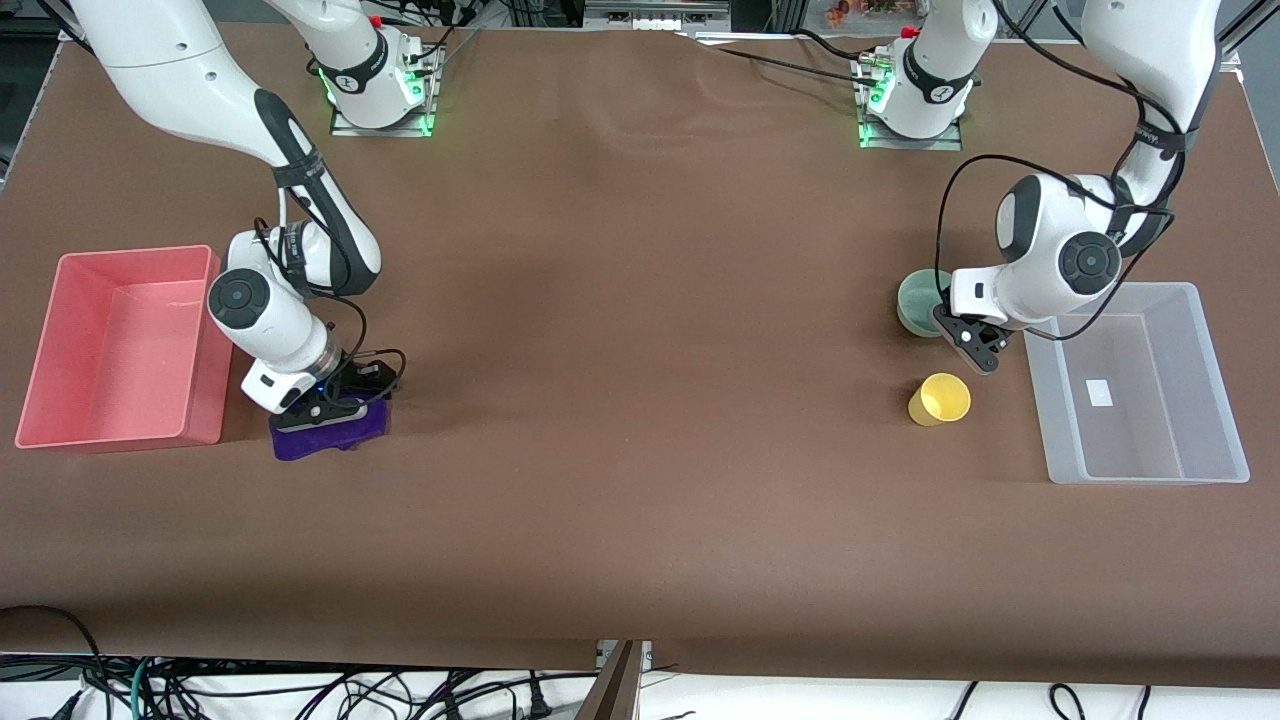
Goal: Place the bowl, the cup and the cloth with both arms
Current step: 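Grasp the purple cloth with the right gripper while the left gripper grasps the bowl, then drop the cloth in the pink bin while the left gripper sets the bowl down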
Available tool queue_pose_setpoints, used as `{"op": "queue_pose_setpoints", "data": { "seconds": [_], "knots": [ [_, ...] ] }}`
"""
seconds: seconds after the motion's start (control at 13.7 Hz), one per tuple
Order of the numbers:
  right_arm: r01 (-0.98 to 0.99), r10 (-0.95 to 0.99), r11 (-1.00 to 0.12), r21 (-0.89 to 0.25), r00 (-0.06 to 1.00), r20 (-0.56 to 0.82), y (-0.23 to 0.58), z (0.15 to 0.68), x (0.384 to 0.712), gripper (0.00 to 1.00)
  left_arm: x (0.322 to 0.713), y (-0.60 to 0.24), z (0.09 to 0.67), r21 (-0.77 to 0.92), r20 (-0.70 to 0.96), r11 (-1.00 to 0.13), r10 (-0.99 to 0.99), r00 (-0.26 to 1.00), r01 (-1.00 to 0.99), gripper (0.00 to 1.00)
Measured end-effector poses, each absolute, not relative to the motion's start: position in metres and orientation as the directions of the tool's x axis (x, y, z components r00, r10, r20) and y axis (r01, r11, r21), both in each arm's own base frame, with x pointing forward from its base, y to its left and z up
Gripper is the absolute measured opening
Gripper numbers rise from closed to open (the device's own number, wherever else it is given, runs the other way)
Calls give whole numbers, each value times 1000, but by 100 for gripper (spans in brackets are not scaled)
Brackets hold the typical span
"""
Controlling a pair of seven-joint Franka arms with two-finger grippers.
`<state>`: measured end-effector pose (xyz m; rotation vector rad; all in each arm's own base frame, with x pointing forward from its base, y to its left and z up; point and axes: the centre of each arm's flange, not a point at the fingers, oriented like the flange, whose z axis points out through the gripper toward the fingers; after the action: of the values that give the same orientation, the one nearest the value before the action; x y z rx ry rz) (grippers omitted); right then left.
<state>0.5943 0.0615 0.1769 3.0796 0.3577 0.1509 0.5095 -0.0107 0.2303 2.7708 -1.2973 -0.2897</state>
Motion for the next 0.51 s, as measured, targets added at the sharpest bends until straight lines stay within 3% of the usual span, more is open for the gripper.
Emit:
{"op": "queue_pose_setpoints", "data": {
  "seconds": [0.36,0.51],
  "knots": [
    [230,235,-972,55,966,111,55,182,598,30,563,17,362,179,-210,-666,-744,634,-724,3],
    [234,239,-970,60,966,101,54,195,607,14,580,77,395,115,-217,-693,-717,662,-712,3]
  ]
}}
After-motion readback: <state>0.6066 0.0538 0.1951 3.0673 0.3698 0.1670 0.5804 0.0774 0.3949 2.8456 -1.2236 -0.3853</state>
